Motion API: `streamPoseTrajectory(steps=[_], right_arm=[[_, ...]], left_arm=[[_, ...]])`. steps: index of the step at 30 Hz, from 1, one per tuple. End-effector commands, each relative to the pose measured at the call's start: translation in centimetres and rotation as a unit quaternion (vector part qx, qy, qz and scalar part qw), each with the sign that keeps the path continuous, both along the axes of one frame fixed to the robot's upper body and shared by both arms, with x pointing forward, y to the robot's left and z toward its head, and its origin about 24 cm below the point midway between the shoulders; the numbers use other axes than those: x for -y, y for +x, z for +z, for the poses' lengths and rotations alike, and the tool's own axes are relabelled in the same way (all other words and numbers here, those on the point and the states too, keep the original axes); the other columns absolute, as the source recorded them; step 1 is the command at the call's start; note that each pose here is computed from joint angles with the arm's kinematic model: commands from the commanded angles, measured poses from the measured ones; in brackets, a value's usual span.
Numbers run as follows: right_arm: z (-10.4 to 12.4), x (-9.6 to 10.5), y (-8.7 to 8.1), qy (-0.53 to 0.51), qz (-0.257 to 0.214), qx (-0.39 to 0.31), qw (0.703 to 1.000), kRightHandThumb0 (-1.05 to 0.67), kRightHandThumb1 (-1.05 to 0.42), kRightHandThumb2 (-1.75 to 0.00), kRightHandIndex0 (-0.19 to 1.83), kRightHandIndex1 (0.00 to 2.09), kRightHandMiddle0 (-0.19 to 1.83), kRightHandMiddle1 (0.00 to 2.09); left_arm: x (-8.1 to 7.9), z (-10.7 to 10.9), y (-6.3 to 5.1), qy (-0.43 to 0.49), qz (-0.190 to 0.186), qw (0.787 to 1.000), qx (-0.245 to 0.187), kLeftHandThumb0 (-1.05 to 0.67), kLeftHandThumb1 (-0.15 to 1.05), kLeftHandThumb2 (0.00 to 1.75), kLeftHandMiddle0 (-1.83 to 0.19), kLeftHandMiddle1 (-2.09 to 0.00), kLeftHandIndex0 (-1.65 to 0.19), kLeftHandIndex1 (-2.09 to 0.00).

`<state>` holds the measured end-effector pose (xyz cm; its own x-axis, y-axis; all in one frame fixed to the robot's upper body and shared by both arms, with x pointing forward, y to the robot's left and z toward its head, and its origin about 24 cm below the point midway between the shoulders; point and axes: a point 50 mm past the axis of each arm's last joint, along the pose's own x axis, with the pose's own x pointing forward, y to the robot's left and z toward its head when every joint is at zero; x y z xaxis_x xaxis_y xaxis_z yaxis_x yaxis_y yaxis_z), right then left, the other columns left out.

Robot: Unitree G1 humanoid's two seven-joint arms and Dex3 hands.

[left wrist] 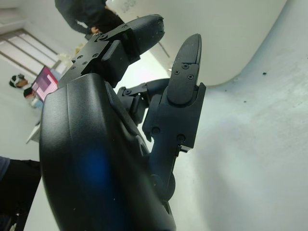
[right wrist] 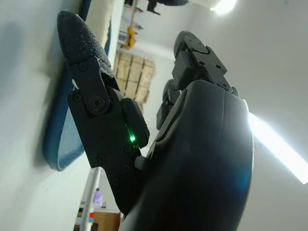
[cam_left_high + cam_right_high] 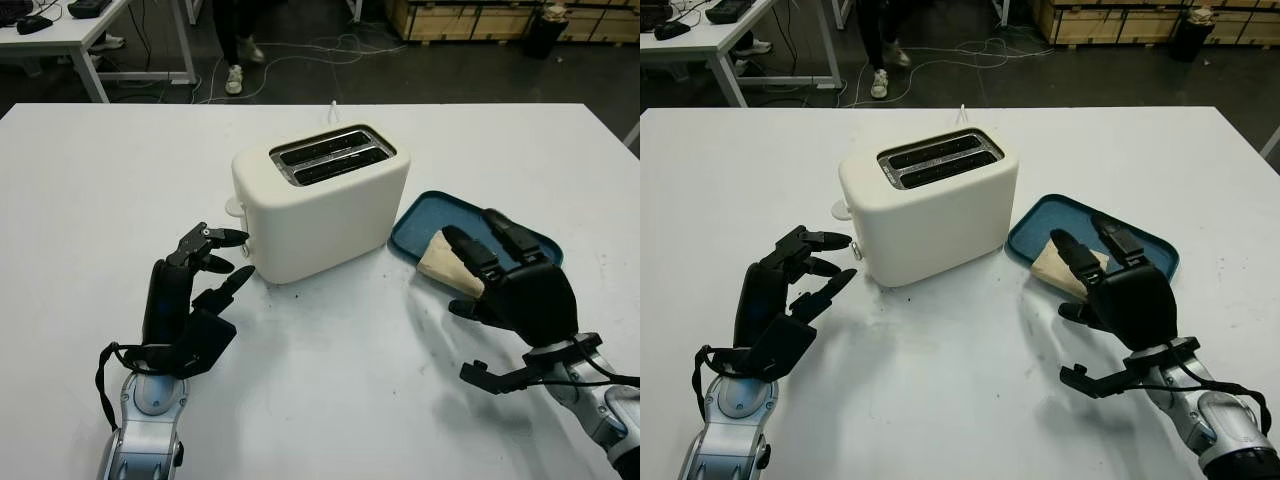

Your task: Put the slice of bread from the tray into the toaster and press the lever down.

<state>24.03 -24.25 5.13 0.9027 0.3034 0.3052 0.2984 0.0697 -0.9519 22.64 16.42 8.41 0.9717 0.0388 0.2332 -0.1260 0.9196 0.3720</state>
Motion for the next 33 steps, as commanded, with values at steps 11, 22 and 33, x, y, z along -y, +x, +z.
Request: streamPoseTrajectory(steps=[11, 22, 33], right_arm=[[-1.9, 1.2, 0.9, -0.019, -0.006, -0.016, 1.000, -0.79, -0.76, 0.00, 0.36, 0.08, 0.38, 0.04], [-4.3, 2.9, 1.8, -0.055, -0.040, -0.069, 0.995, -0.82, -0.78, -0.01, 0.39, 0.05, 0.43, 0.03], [-4.3, 2.9, 2.1, -0.064, -0.048, -0.070, 0.994, -0.58, -0.80, -0.01, 0.64, 0.13, 0.67, 0.09]], left_arm=[[0.1, 0.1, -0.1, -0.004, 0.002, 1.000, 0.013, -0.35, 0.92, 0.08, -0.48, -1.33, -0.53, -0.89], [0.2, 0.4, 0.1, 0.001, -0.003, 1.000, 0.019, -0.33, 0.92, 0.06, -0.49, -1.34, -0.54, -0.90], [0.2, 0.6, 0.3, -0.012, -0.006, 1.000, 0.024, -0.35, 0.92, 0.05, -0.49, -1.39, -0.54, -0.93]])
